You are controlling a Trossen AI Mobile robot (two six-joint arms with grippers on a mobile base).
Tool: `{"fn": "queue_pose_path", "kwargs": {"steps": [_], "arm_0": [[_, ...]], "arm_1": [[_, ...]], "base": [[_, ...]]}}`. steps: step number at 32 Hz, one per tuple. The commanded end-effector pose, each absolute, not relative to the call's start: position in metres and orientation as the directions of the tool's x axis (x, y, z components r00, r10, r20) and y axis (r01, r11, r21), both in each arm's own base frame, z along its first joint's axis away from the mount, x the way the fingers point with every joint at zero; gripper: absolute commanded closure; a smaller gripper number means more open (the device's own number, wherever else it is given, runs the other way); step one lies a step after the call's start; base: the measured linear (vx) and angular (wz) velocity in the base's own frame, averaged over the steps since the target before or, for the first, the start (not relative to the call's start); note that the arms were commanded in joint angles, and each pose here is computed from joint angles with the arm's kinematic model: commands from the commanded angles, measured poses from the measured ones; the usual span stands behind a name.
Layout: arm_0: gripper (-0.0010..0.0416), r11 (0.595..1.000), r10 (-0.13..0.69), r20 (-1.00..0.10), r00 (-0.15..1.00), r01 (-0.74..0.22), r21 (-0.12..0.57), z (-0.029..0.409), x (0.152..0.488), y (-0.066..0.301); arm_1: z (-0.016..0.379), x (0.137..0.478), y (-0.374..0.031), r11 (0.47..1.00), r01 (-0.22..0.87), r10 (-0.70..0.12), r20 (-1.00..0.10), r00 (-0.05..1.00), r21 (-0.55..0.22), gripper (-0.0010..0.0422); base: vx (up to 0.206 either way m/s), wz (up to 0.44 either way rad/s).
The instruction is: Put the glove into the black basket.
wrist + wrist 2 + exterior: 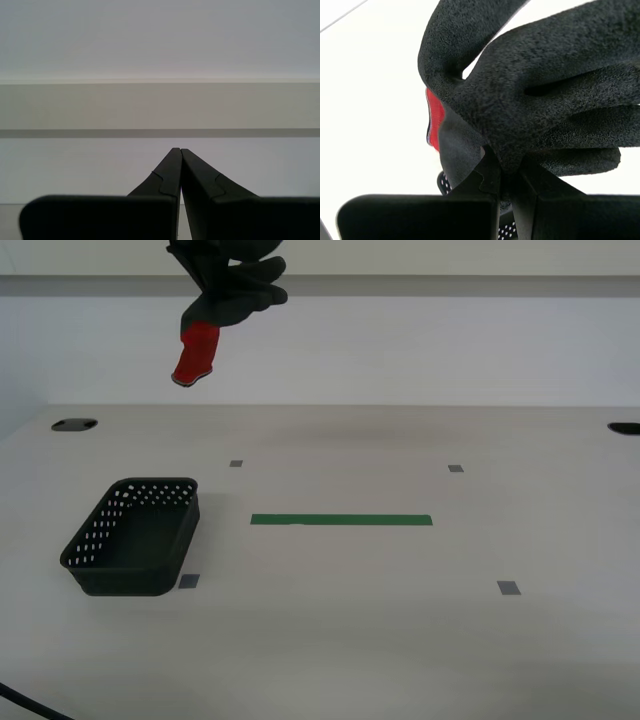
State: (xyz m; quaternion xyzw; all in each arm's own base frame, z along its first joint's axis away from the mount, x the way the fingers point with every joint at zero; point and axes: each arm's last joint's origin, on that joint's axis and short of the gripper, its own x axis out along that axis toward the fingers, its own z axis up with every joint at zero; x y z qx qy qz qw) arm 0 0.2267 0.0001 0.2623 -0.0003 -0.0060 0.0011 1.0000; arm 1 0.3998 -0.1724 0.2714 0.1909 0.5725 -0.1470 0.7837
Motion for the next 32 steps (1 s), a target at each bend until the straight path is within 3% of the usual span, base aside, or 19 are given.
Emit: {"fn": "queue_pose_path", "kwargs": {"steps": [1,8,16,20,23,29,32], "arm_0": [[0.0405,1.0,0.001,0.014,1.0,-0.001,-0.001,0.263,0.227,0.0],[0.0405,1.0,0.0,0.01,1.0,0.0,-0.001,0.262,0.227,0.0],[0.0405,1.0,0.0,0.012,1.0,0.0,-0.001,0.263,0.227,0.0],[0.0405,1.0,0.001,0.012,1.0,-0.001,-0.001,0.263,0.227,0.0],[0.0405,1.0,0.002,0.015,1.0,-0.002,-0.001,0.263,0.227,0.0],[0.0405,1.0,0.0,0.006,1.0,0.0,-0.001,0.262,0.227,0.0],[0.0405,1.0,0.002,-0.001,1.0,-0.002,-0.001,0.261,0.227,0.0]], "arm_1": [[0.286,0.399,-0.153,0.899,0.424,-0.031,-0.95,0.312,0.11,0.0414],[0.31,0.383,-0.118,0.921,0.383,-0.017,-0.971,0.238,0.077,0.0414],[0.309,0.361,-0.107,0.92,0.388,-0.018,-0.986,0.167,0.049,0.0414],[0.279,0.339,-0.087,0.935,0.356,-0.05,-0.988,0.147,0.006,0.0414],[0.235,0.312,-0.066,0.949,0.314,-0.064,-0.993,0.094,-0.031,0.0414],[0.163,0.285,-0.056,0.954,0.298,-0.056,-0.997,0.048,-0.039,0.0413],[0.148,0.279,-0.054,0.954,0.297,-0.06,-0.997,0.045,-0.044,0.0412]], "base": [[0.0,0.0],[0.0,0.0],[0.0,0.0],[0.0,0.0],[0.0,0.0],[0.0,0.0],[0.0,0.0]]}}
